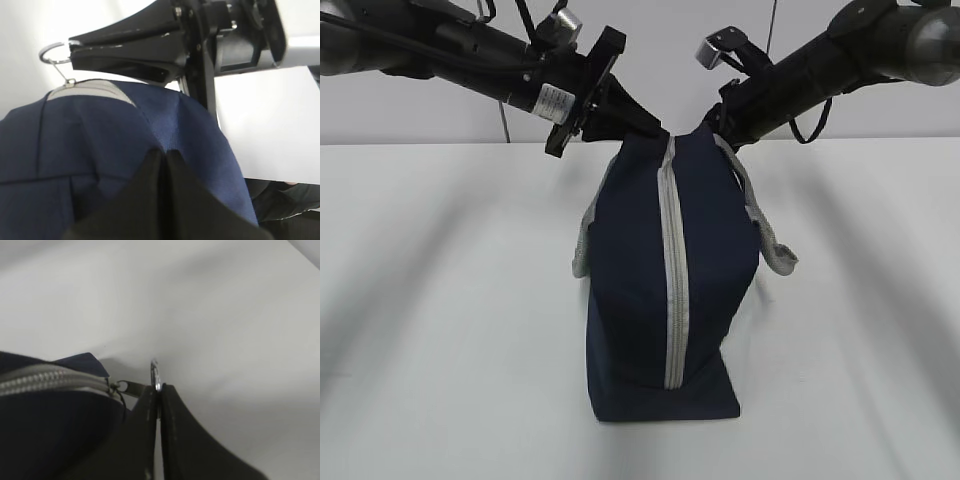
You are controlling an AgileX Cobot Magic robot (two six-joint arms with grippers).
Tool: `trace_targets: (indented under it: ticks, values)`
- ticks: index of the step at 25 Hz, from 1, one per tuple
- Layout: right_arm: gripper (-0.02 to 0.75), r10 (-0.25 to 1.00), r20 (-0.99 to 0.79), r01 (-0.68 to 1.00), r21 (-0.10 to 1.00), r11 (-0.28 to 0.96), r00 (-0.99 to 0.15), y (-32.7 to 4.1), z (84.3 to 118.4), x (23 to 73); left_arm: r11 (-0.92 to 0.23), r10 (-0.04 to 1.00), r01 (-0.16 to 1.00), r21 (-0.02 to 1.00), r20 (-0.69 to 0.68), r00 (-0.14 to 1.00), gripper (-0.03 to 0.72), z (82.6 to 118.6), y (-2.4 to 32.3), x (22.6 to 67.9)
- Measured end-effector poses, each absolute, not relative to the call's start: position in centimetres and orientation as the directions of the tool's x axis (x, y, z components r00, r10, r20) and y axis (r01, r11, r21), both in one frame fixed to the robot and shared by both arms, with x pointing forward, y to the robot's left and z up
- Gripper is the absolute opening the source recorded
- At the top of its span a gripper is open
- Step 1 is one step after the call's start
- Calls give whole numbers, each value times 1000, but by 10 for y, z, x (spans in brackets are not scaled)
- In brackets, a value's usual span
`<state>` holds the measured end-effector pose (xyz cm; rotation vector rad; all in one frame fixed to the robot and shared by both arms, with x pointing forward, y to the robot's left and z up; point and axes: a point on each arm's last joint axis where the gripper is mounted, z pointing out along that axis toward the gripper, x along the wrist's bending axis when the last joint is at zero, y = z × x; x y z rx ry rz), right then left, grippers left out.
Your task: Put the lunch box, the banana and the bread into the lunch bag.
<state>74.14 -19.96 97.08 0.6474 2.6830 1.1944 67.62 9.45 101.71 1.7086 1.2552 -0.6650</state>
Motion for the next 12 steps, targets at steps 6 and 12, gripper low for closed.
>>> trace_targets:
  ticks: [6, 12]
  values:
    - [-16, 399, 57, 323, 697, 640, -915, -202, 967, 737, -117, 453, 924, 364, -808, 376, 0, 1025, 94, 677]
    - [-16, 408, 76, 339, 703, 625, -910, -202, 968, 737, -126, 461, 922, 367, -801, 382, 0, 1024, 94, 677]
